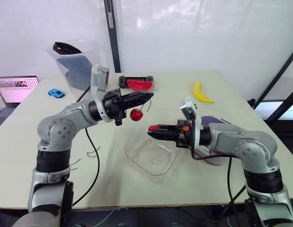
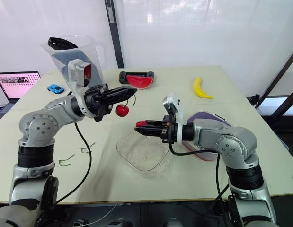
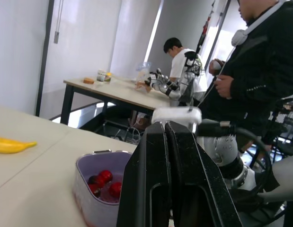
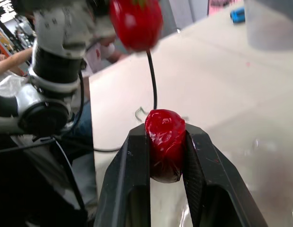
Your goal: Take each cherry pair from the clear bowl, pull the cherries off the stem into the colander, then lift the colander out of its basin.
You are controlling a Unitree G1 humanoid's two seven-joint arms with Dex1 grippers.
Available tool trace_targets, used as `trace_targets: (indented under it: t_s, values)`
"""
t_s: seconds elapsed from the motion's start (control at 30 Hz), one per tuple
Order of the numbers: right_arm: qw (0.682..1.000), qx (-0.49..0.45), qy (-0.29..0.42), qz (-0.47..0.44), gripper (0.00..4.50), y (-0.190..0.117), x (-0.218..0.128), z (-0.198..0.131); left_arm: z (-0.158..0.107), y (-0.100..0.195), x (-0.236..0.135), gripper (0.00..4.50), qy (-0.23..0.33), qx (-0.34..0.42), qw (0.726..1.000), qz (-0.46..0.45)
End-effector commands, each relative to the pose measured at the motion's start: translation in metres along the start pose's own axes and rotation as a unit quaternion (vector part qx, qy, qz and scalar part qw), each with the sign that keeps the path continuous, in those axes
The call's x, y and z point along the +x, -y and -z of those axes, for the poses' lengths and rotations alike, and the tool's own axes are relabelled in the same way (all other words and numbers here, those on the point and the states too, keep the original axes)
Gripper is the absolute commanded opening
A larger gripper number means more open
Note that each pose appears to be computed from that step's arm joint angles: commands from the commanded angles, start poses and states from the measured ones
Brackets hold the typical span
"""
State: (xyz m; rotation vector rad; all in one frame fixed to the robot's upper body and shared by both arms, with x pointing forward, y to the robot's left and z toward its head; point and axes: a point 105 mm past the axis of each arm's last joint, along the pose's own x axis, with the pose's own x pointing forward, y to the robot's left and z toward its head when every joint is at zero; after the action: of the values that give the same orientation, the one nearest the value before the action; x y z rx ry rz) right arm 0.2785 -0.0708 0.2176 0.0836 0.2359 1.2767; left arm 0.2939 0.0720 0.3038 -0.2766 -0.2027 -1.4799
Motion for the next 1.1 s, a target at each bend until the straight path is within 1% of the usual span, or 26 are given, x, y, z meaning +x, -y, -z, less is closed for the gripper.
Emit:
trace_targets:
  t_s: [0.03,0.1,0.17,0.2,0.23,0.27,0.3,0.37,0.47,0.53,0.67,0.73,0.93,0.97,1.0,1.1]
  values:
    - [0.999,-0.025,0.016,-0.021,0.64,-0.012,-0.007,-0.015,-0.009,0.007,0.003,0.0,0.01,0.024,1.0,0.014]
    - [0.999,-0.034,0.024,-0.016,0.64,-0.011,-0.016,-0.024,-0.009,0.006,0.002,0.0,0.01,0.025,1.0,0.012]
    - [0.998,-0.063,0.021,0.023,0.64,0.002,-0.033,-0.037,-0.008,0.006,0.001,0.0,0.008,0.026,1.0,0.011]
    - [0.996,-0.079,0.017,0.049,0.64,0.011,-0.043,-0.044,-0.005,0.007,0.001,0.0,0.001,0.029,1.0,0.01]
    - [0.992,-0.094,0.009,0.081,0.64,0.022,-0.055,-0.051,0.004,0.009,0.001,0.0,-0.025,0.04,0.999,0.014]
    - [0.987,-0.11,-0.007,0.113,0.64,0.033,-0.066,-0.054,0.012,0.011,0.0,0.0,-0.046,0.048,0.998,0.019]
    - [0.98,-0.129,-0.036,0.151,0.64,0.047,-0.079,-0.054,0.017,0.013,0.0,0.0,-0.053,0.046,0.997,0.024]
    - [0.962,-0.149,-0.096,0.209,0.64,0.071,-0.103,-0.047,0.02,0.015,0.0,0.0,-0.05,0.043,0.997,0.027]
    - [0.94,-0.16,-0.167,0.251,0.64,0.094,-0.13,-0.028,0.021,0.015,0.001,0.0,-0.049,0.048,0.997,0.025]
    - [0.927,-0.163,-0.214,0.261,0.64,0.103,-0.143,-0.014,0.021,0.016,0.001,0.0,-0.049,0.049,0.997,0.025]
    - [0.922,-0.133,-0.263,0.252,0.64,0.108,-0.154,0.014,0.023,0.017,-0.001,0.0,-0.054,0.05,0.997,0.021]
    - [0.923,-0.119,-0.275,0.242,0.64,0.107,-0.154,0.026,0.025,0.017,-0.002,0.0,-0.058,0.051,0.997,0.019]
    - [0.925,-0.111,-0.265,0.247,0.64,0.111,-0.148,0.03,0.03,0.018,-0.002,0.0,-0.071,0.052,0.996,0.021]
    - [0.932,-0.098,-0.253,0.239,1.43,0.108,-0.146,0.027,0.029,0.018,-0.002,0.0,-0.072,0.053,0.996,0.021]
    - [0.936,-0.094,-0.245,0.235,1.74,0.105,-0.145,0.023,0.029,0.018,-0.002,0.0,-0.073,0.054,0.996,0.022]
    - [0.928,-0.107,-0.262,0.243,3.18,0.101,-0.155,0.02,0.028,0.018,-0.001,0.0,-0.075,0.055,0.995,0.025]
